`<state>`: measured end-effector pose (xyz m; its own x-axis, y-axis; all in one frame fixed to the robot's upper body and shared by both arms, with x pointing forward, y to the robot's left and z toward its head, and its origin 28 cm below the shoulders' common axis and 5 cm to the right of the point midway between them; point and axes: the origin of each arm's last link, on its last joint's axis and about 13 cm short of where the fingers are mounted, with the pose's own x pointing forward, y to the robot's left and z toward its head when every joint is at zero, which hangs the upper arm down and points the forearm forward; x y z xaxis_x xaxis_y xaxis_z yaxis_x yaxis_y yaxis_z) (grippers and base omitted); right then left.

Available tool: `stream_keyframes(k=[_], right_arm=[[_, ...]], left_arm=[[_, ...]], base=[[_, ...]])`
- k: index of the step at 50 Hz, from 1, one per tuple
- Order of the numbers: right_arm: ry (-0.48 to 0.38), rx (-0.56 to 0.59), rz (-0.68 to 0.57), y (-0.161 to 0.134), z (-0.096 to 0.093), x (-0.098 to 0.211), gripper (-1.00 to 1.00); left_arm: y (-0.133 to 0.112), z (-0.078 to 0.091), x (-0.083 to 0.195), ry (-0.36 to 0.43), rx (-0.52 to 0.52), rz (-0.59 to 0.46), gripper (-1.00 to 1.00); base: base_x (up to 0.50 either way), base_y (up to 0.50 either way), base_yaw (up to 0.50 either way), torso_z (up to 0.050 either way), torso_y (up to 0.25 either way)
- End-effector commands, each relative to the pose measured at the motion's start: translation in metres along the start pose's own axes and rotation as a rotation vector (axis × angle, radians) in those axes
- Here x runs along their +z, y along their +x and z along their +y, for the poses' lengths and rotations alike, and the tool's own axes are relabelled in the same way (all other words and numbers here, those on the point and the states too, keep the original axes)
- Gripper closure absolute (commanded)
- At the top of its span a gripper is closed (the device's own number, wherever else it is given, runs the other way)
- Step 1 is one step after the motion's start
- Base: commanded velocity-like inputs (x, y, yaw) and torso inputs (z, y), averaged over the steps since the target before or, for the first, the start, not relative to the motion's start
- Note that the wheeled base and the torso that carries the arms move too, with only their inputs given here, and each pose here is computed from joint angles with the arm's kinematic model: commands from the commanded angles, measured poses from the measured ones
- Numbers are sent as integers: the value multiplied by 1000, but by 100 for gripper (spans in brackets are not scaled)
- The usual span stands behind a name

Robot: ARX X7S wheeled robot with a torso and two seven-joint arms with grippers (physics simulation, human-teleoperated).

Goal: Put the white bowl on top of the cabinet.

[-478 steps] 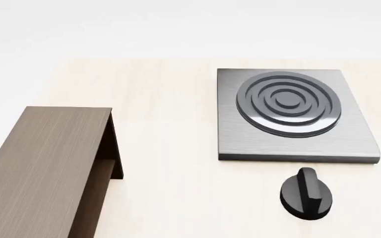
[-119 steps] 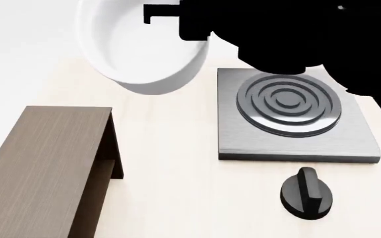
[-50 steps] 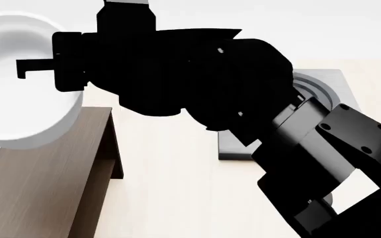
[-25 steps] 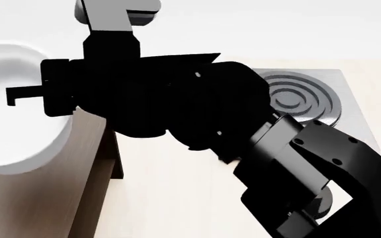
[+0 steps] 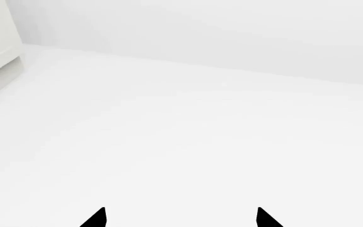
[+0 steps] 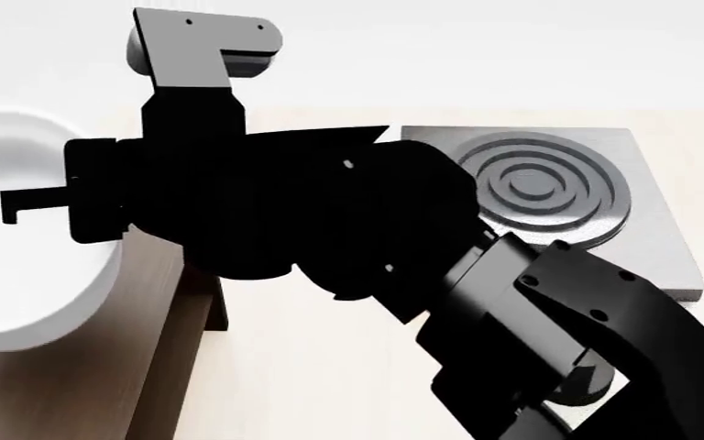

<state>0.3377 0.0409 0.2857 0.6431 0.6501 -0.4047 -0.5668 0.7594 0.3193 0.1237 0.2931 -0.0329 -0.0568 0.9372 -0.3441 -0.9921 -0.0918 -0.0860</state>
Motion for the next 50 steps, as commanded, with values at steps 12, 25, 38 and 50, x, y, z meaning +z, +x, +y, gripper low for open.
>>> stream_keyframes(k=[12, 25, 38, 50], right_arm=[[40, 28, -30, 0, 4, 3, 100], [79, 2, -7, 5, -1, -2, 100], [113, -36, 23, 10, -7, -6, 100], [124, -50, 38, 13, -10, -9, 100]], left_arm=[[0, -1, 0, 1, -1, 1, -100], [0, -1, 0, 2, 0, -1, -100], [0, -1, 0, 3, 0, -2, -100], [0, 0, 0, 3, 1, -4, -100]], base=[[0, 0, 0, 1, 1], [0, 0, 0, 0, 1], [0, 0, 0, 1, 1], [0, 0, 0, 0, 0]])
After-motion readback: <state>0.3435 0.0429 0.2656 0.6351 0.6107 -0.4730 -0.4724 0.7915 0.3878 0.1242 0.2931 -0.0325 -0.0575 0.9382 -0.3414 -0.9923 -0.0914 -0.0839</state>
